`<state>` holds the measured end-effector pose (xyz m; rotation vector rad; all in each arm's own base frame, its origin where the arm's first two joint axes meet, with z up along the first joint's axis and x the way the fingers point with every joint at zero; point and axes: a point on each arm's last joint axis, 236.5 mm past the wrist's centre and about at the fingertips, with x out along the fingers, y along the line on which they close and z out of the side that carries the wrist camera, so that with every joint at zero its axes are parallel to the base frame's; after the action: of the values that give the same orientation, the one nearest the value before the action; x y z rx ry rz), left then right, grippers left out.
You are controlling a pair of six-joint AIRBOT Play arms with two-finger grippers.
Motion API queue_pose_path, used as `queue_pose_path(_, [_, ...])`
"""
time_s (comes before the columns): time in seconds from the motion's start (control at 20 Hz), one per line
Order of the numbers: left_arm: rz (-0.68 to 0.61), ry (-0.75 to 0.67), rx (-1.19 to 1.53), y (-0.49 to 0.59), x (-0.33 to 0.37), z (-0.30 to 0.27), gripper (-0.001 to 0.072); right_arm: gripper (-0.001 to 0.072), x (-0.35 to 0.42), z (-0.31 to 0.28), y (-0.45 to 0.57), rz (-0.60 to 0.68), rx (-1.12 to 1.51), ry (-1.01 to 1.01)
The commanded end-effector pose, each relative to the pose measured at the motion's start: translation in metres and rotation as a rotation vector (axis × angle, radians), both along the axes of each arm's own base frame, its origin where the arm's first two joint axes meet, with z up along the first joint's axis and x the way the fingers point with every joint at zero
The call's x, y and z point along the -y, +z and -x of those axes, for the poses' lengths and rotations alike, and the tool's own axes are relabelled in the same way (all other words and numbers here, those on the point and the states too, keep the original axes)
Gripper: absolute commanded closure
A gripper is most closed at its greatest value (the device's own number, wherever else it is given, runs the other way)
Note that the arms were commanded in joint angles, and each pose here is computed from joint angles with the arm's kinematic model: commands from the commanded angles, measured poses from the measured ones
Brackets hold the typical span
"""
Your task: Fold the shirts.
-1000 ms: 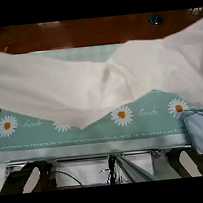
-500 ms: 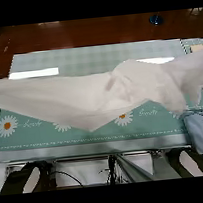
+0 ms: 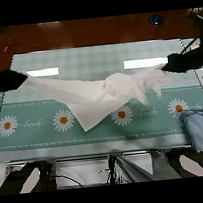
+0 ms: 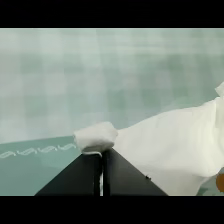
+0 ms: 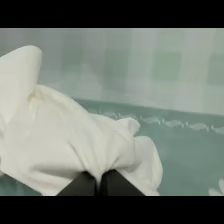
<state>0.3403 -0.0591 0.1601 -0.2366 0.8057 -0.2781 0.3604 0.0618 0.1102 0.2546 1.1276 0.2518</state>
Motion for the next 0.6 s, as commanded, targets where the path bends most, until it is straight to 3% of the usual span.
queue_pose_path(0.0, [0.001, 0.046, 0.036, -0.034, -0.005, -0.052, 0.0682, 0.0685, -0.013, -0.061, -0.027, -0.039, 0.107, -0.044])
queue_pose_path(0.15, [0.004, 0.033, -0.039, -0.076, 0.006, -0.072, 0.0681, 0.0685, -0.018, -0.074, -0.058, -0.072, 0.048, -0.061])
queue_pose_path(0.55, [0.008, -0.025, -0.326, -0.198, 0.038, -0.076, 0.0679, 0.0685, -0.007, -0.078, -0.128, 0.018, -0.066, 0.011])
